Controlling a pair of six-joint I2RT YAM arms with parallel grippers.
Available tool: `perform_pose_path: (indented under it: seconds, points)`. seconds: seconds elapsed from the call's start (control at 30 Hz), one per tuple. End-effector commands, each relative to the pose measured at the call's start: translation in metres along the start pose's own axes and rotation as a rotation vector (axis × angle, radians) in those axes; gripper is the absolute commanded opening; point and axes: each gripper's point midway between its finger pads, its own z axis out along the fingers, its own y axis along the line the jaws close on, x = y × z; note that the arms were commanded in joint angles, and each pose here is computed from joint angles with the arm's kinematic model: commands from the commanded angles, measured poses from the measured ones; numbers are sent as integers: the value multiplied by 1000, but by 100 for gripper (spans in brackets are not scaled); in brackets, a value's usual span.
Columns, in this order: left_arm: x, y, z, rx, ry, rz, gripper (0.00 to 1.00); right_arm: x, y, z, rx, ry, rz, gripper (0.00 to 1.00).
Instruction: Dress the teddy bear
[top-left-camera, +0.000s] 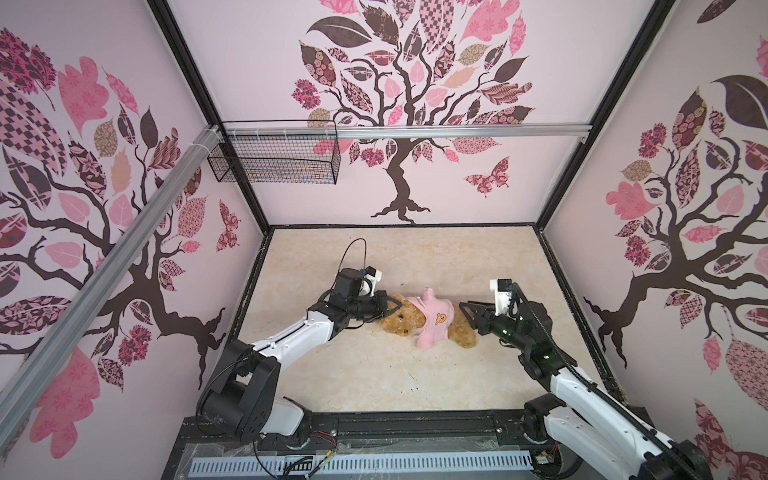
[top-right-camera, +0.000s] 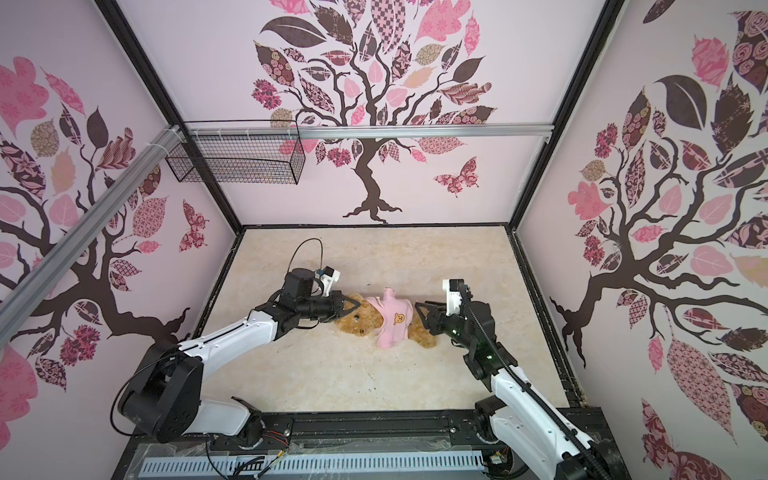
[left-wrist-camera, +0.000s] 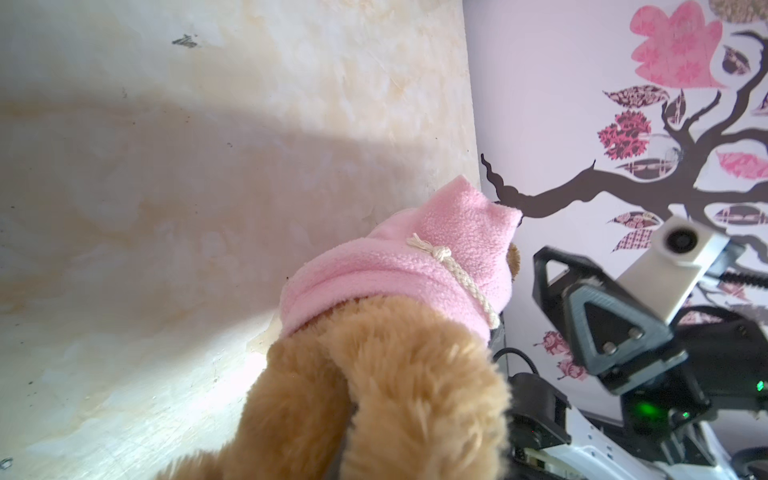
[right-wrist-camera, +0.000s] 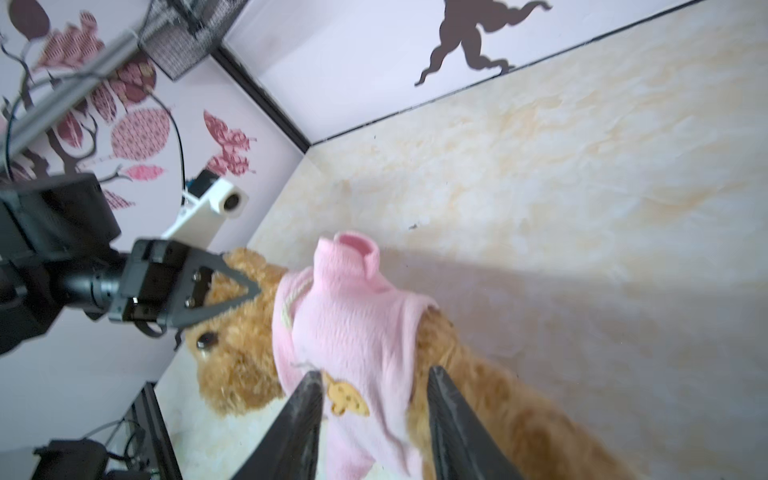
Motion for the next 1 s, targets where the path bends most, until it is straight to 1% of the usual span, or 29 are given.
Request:
perform_pose_path:
  seconds: [0.0, 0.1, 0.2, 0.27, 0.37, 0.43, 0.6, 0.97]
  points:
    - [-3, -21, -3, 25, -26, 168, 0, 2, 12, 4, -59, 84, 81, 45]
    - [3, -28, -2, 39, -30, 210, 0, 2, 15, 13, -90, 109, 126, 43]
    - [5, -33, -3, 38, -36, 244, 0, 9, 11, 19, -100, 132, 170, 38]
    - [6, -34, -4, 35, -44, 255, 0, 19, 6, 21, -93, 161, 198, 32]
    - [6, -33, -5, 32, -48, 255, 0, 32, 0, 20, -80, 188, 219, 27]
    - [6, -33, -4, 32, -47, 251, 0, 40, -3, 19, -75, 195, 232, 25]
    - [8, -34, -3, 40, -43, 250, 0, 53, -10, 19, -65, 223, 251, 25]
    - [13, -37, 0, 54, -39, 263, 0, 65, -20, 33, -65, 251, 269, 30]
